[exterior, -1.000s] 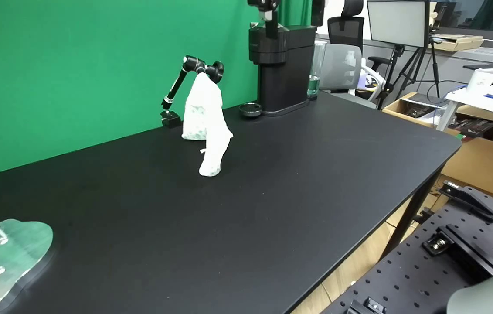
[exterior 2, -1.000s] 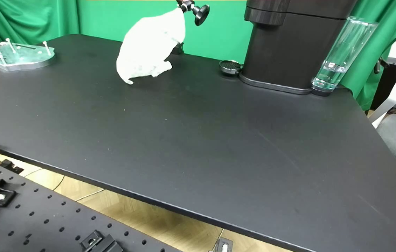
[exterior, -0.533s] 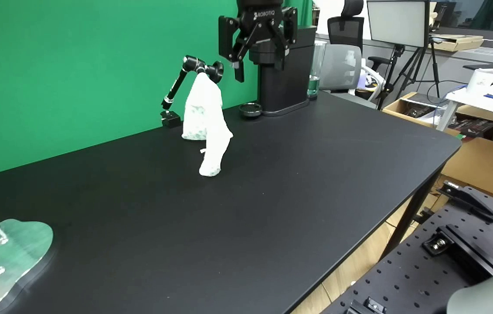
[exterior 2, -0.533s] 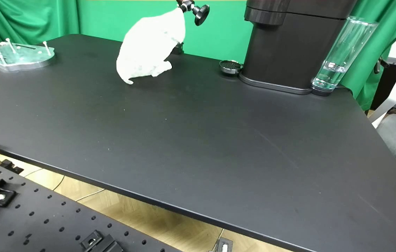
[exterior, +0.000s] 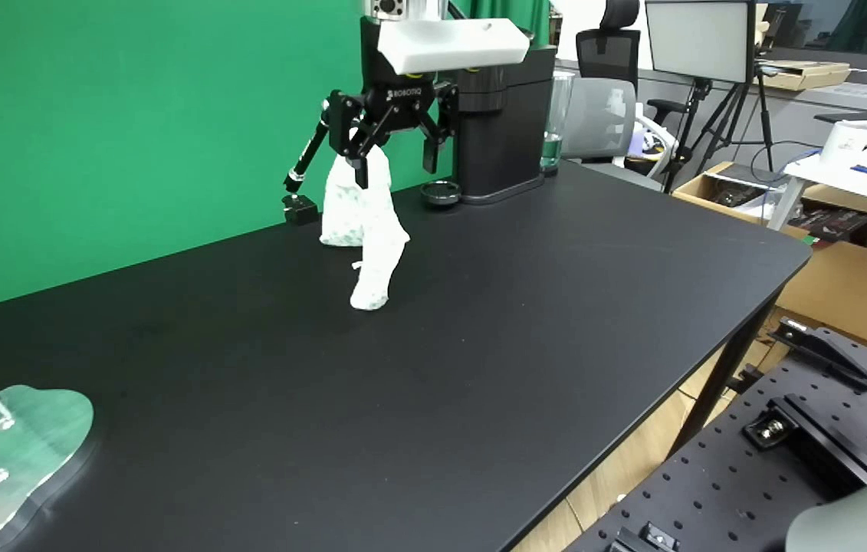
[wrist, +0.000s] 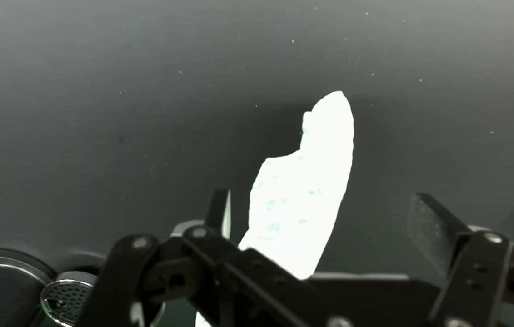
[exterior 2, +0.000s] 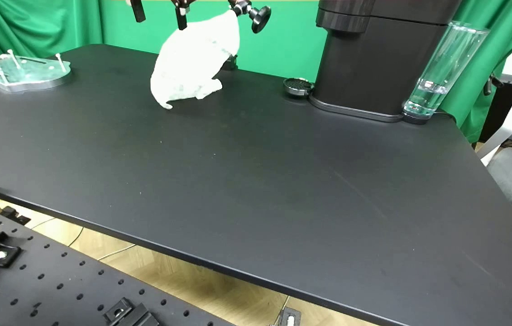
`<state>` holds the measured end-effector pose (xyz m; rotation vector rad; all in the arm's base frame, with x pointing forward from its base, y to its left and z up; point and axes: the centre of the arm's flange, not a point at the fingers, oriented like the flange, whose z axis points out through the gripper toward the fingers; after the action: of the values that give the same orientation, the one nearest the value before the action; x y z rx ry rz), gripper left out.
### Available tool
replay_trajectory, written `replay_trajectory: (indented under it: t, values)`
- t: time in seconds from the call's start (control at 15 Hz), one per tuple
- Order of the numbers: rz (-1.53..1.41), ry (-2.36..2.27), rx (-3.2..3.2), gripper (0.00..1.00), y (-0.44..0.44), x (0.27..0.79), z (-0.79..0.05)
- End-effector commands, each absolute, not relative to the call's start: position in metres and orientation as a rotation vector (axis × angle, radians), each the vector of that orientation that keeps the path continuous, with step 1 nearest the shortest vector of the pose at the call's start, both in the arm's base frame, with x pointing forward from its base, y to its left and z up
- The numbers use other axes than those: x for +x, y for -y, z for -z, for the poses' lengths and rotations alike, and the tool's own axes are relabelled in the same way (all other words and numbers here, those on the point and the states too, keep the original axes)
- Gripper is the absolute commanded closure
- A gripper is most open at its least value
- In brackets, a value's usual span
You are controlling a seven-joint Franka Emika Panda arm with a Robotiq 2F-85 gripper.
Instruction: Remove the white cloth from the black stand
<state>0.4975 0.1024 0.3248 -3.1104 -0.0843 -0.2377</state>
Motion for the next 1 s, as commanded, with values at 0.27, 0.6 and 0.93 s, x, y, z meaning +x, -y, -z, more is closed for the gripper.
replay_trajectory:
  t: [0.27,0.6,0.93]
  values:
    - [0.257,0.045,-3.048,0.00,-0.112,0.539,-0.305]
    - [0.240,0.001,-3.020,0.49,-0.110,0.550,-0.299]
    - [0.238,-0.038,-3.006,0.83,-0.107,0.554,-0.299]
